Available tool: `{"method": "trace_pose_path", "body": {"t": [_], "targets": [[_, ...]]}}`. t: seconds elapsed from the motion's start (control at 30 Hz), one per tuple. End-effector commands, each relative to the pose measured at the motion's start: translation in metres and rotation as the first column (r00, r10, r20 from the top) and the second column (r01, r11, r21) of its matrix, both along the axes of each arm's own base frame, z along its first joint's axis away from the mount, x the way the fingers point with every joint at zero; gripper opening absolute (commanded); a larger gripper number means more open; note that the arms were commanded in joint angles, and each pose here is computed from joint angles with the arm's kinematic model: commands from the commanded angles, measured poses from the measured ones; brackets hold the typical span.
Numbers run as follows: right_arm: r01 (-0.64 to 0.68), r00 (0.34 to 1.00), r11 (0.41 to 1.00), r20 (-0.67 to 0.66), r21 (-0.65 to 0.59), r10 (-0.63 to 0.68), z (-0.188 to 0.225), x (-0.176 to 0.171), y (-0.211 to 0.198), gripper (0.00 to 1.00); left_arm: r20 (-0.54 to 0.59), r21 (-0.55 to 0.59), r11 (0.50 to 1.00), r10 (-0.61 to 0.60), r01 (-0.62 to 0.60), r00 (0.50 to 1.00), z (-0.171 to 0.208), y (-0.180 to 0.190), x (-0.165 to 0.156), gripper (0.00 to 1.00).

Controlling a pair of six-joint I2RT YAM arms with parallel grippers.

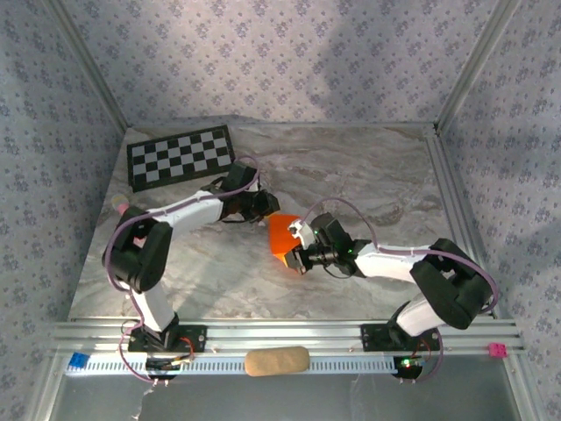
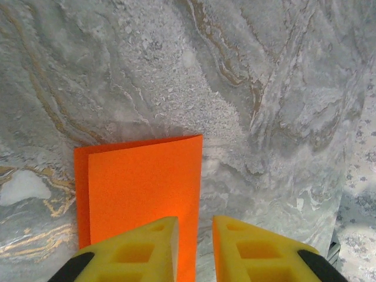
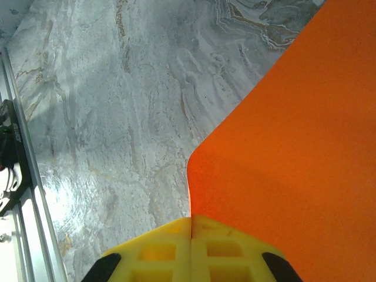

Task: Fold a paper plane with a square sheet of paper (pick it up from the middle)
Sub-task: Third fold the triangle at the center of the table.

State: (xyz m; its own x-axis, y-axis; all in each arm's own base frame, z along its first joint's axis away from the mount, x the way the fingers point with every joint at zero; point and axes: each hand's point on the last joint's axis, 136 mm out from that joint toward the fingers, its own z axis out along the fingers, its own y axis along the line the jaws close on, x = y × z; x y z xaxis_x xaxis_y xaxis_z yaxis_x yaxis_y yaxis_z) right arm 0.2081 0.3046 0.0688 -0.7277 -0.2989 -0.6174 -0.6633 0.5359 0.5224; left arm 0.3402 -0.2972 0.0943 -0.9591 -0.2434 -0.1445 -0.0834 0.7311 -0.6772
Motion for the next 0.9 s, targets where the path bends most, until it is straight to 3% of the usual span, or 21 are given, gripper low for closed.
{"method": "trace_pose_path", "body": {"t": [0.0,0.37,0.57,0.87], "targets": [[0.002,0.999,1.000,-0.042,0.025,-0.001,0.005,0.000,0.004,0.00,0.006,-0.031,0.998,-0.053,0.053,0.999,0.004,-0.012,0.006,0.21],[0.033,0.998,0.999,-0.059,0.021,-0.032,0.000,0.003,-0.001,0.00,-0.067,0.012,0.992,-0.121,0.122,0.990,-0.038,-0.021,-0.008,0.18],[0.036,0.996,0.999,-0.082,0.038,-0.033,0.002,0.005,0.001,0.00,-0.128,0.096,0.986,-0.125,0.137,0.984,-0.071,-0.013,-0.014,0.16],[0.064,0.986,0.997,-0.159,0.046,-0.056,-0.005,0.014,-0.013,0.00,-0.154,0.139,0.979,-0.129,0.151,0.980,-0.087,-0.007,-0.019,0.16]]}}
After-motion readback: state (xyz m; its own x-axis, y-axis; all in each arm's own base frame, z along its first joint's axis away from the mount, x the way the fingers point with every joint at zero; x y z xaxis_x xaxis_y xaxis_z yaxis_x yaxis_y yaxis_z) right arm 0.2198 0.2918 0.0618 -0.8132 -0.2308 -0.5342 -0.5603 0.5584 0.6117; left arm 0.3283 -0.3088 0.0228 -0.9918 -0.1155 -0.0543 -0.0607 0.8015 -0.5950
